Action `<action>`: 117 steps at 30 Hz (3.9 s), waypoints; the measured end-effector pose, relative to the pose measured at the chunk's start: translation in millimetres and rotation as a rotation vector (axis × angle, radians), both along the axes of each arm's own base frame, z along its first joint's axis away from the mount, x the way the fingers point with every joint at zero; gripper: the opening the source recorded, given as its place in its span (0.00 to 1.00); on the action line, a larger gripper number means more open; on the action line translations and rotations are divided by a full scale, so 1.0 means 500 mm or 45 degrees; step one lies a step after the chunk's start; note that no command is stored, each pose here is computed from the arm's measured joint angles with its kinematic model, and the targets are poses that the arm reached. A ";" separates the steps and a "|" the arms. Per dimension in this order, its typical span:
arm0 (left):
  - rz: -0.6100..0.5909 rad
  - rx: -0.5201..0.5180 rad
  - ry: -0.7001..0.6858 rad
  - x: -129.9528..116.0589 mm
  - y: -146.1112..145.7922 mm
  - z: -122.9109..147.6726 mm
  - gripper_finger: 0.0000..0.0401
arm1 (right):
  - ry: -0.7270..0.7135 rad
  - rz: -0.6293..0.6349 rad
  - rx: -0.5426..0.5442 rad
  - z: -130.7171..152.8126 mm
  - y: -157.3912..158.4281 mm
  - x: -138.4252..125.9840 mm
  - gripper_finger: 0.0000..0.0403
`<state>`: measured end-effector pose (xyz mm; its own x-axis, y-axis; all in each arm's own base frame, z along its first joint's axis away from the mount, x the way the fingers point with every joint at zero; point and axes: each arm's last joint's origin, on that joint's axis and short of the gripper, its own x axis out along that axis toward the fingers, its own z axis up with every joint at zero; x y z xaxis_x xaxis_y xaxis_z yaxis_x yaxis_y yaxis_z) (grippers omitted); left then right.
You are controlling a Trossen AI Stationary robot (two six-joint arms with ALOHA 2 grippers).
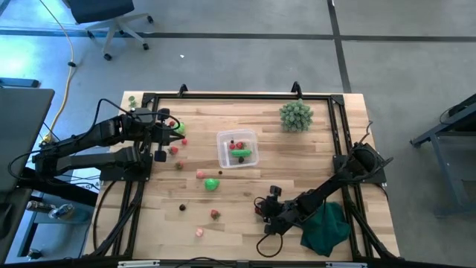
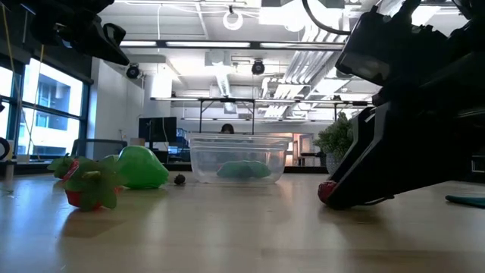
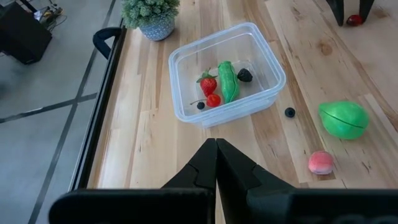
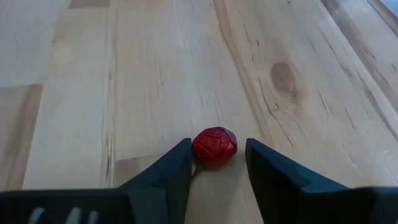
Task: Pick and placing Produce into tupperware
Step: Put the red cherry into the transparent bin
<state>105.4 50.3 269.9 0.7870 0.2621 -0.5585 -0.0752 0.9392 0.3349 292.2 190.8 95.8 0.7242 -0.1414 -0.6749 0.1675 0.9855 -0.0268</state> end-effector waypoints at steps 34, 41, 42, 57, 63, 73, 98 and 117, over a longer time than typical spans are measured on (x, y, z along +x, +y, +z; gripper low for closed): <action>0.000 0.000 0.000 0.000 0.000 0.000 0.00 | -0.103 0.040 -0.098 0.027 0.000 0.016 0.19; 0.000 0.000 0.000 0.000 0.000 0.000 0.00 | -0.262 0.055 -0.256 0.120 -0.016 0.054 0.19; 0.000 0.000 -0.001 0.000 0.000 0.000 0.00 | -0.282 0.055 -0.285 0.137 -0.022 0.060 0.19; 0.000 0.000 0.000 0.000 0.000 0.000 0.00 | -0.466 0.035 -0.523 0.375 -0.237 0.146 0.19; 0.000 -0.001 0.000 0.000 0.000 0.000 0.00 | -0.371 0.057 -0.137 0.352 -0.404 0.175 0.19; 0.000 0.000 0.000 0.000 0.000 0.000 0.00 | -0.070 0.097 0.126 0.188 -0.518 0.211 0.19; 0.000 0.000 0.000 0.000 0.000 0.000 0.00 | 0.112 0.086 0.148 0.130 -0.511 0.210 0.19; 0.000 0.000 0.000 0.000 0.000 0.000 0.00 | 0.137 0.041 0.129 0.119 -0.526 0.208 0.19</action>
